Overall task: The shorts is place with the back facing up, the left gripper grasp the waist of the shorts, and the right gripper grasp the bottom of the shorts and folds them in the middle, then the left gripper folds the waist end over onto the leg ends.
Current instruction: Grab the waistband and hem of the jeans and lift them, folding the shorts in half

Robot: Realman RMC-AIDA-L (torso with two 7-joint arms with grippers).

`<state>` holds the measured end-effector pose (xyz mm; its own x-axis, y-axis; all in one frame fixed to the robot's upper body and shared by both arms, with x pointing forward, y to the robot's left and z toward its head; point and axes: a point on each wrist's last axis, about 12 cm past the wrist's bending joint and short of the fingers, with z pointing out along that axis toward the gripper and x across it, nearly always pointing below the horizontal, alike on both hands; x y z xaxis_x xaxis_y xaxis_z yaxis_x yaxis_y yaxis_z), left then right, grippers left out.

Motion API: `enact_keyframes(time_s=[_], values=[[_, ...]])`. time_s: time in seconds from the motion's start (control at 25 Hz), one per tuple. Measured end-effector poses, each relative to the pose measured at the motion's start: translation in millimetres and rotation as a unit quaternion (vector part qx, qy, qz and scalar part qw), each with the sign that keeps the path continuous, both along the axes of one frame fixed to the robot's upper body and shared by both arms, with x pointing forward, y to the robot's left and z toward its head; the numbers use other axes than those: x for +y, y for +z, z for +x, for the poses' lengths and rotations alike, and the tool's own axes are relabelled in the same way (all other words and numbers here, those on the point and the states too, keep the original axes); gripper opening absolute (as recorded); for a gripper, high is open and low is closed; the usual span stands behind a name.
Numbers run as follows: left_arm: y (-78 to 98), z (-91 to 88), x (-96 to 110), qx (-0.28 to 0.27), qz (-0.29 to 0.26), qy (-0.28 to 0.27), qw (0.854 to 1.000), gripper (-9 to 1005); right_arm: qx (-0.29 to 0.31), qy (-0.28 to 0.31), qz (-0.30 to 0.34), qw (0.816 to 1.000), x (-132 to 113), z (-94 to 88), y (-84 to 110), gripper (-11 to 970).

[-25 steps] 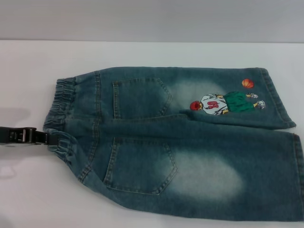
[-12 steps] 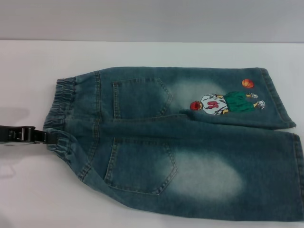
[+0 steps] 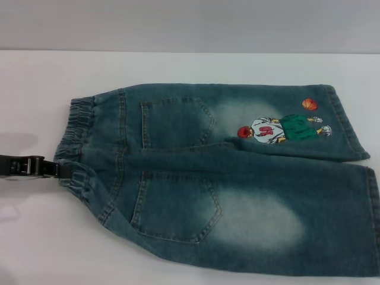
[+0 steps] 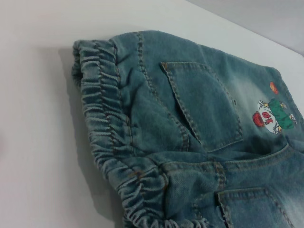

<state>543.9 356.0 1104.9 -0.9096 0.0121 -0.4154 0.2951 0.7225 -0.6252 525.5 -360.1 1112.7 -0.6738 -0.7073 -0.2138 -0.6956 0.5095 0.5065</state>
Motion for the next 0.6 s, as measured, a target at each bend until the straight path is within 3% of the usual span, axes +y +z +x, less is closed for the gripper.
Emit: enact_keyframes(time_s=[0.6], values=[[1.5,2.7,-1.5,0.001,-0.001,0.002,1.000,37,0.000,0.016,-0.008,1.000,5.5,5.2,1.7,561]])
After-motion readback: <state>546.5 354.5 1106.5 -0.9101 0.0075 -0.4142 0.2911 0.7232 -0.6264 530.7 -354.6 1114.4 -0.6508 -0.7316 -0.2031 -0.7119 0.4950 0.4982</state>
